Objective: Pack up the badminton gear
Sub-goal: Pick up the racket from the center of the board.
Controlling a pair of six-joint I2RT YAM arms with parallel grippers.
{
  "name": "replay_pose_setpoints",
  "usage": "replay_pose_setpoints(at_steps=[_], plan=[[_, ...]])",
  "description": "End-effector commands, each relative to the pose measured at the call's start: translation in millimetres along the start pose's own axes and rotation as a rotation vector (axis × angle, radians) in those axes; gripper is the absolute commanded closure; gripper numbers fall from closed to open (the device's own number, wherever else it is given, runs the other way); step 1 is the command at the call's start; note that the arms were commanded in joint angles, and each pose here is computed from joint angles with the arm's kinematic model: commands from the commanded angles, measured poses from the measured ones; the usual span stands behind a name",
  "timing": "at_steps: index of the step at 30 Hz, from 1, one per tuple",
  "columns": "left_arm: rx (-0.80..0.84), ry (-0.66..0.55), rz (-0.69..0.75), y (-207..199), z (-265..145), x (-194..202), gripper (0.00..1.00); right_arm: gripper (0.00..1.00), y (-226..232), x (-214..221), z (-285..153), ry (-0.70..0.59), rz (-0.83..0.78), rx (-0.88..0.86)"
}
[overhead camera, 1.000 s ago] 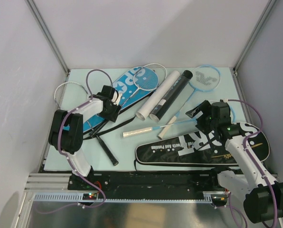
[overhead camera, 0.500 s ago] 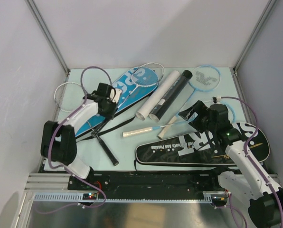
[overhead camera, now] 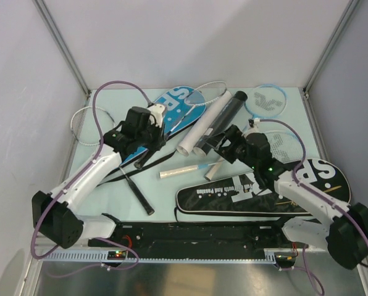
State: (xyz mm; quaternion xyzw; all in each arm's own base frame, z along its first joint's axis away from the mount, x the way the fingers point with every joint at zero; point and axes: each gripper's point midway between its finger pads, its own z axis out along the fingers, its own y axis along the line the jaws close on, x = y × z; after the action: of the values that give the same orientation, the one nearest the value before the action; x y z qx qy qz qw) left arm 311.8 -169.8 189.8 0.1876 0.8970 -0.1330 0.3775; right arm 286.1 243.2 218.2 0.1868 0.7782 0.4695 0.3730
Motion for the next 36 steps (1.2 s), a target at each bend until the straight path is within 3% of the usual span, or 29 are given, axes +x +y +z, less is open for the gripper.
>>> replay_pose_setpoints(at_steps=[1, 10, 17, 24, 28, 36], plan=[[0.078, -0.255, -0.036, -41.1, -32.1, -63.2, 1.00, 0.15, 51.5, -24.4, 24.6, -0.120, 0.050, -0.136], [0.131, -0.307, 0.023, -93.6, -38.6, -50.7, 1.00, 0.17, 31.8, -9.8, 74.7, -0.058, 0.230, -0.079], [0.172, -0.422, 0.028, -104.7, -38.4, -43.7, 1.00, 0.19, 22.1, 3.8, 103.1, 0.076, 0.311, -0.144], [0.164, -0.450, 0.027, -100.6, -38.3, -39.1, 1.00, 0.25, 30.4, 20.8, 90.9, 0.152, 0.243, -0.183], [0.118, -0.463, 0.016, -92.1, -38.8, -41.0, 1.00, 0.26, 23.4, 25.2, 74.1, 0.106, 0.210, -0.131], [0.120, -0.473, 0.000, -91.5, -41.8, -42.4, 1.00, 0.26, 43.2, 31.9, 63.2, 0.136, 0.259, -0.192]])
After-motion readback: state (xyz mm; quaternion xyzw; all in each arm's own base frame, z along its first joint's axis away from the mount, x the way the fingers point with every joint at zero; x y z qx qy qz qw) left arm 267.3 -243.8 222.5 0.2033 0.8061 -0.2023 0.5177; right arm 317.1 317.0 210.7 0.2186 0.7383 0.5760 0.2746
